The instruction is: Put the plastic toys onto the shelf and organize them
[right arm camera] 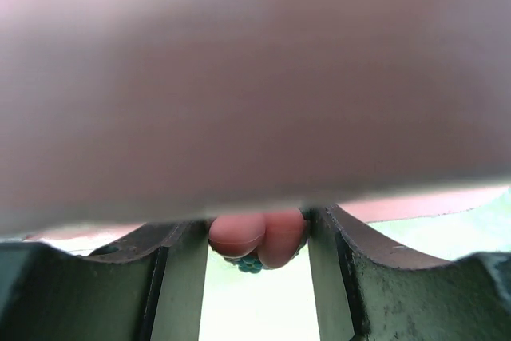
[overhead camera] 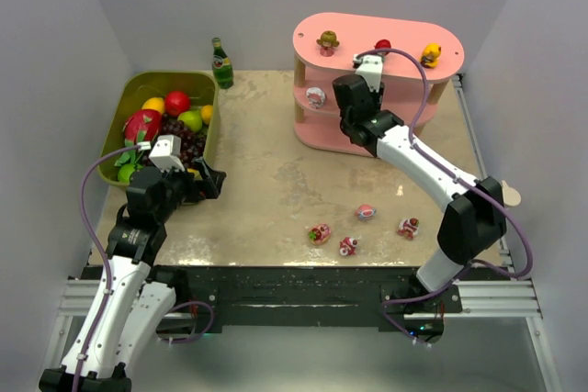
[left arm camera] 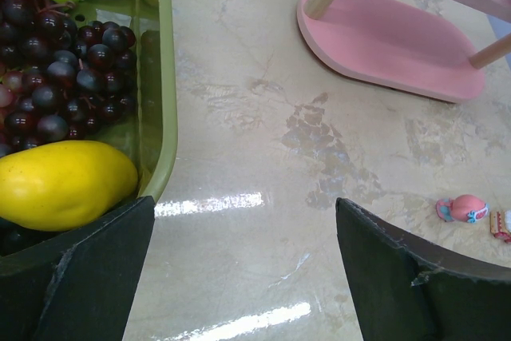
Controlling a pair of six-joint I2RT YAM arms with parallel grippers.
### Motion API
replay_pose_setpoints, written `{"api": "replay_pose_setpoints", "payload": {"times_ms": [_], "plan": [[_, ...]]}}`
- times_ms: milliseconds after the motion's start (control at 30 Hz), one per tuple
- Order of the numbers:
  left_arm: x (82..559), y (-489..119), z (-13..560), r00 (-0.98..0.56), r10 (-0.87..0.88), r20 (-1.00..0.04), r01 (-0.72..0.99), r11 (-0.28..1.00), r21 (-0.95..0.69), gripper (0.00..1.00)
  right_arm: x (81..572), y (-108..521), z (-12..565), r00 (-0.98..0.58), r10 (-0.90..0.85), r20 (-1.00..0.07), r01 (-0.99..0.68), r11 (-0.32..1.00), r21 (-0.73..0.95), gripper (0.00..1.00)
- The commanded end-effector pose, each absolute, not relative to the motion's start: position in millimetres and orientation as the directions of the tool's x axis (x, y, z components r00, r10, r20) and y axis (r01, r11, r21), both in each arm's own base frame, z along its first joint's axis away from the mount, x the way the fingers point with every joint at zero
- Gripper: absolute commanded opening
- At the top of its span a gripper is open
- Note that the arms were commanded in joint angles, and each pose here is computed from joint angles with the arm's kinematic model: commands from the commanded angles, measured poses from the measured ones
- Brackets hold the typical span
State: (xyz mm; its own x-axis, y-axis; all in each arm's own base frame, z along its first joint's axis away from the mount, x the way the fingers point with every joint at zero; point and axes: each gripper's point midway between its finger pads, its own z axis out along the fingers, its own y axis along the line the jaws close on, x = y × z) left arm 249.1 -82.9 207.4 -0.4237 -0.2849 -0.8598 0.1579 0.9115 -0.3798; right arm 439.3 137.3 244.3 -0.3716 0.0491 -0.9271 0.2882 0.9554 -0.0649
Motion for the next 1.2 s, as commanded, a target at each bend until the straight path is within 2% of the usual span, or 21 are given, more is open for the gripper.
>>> {"api": "replay_pose_setpoints", "payload": {"times_ms": [0, 467, 767, 1167], "plan": [[250.5, -80.5, 207.0, -0.419, -0.293, -0.86, 0.145, 0.913, -0.382, 0.99, 452.2, 139.0, 262.1, -0.303, 0.073, -0.95, 0.313, 0.949, -0.027, 0.17], [250.9, -80.3, 206.3, -0.422, -0.293, -0.858, 0.142, 0.913, -0.381, 1.0, 456.8, 137.9, 251.0, -0.305, 0.062, -0.95, 0.334, 0.941, -0.046, 0.31], [250.6, -79.7, 206.6, -0.42, -0.293, -0.859, 0.14, 0.914, -0.381, 0.99, 458.7, 135.3, 248.7, -0.3, 0.045, -0.953, 0.347, 0.936, -0.065, 0.52], [250.8, -79.3, 206.6, -0.419, -0.295, -0.859, 0.137, 0.914, -0.381, 1.0, 459.9, 133.8, 248.2, -0.297, 0.042, -0.954, 0.36, 0.93, -0.071, 0.65]]}}
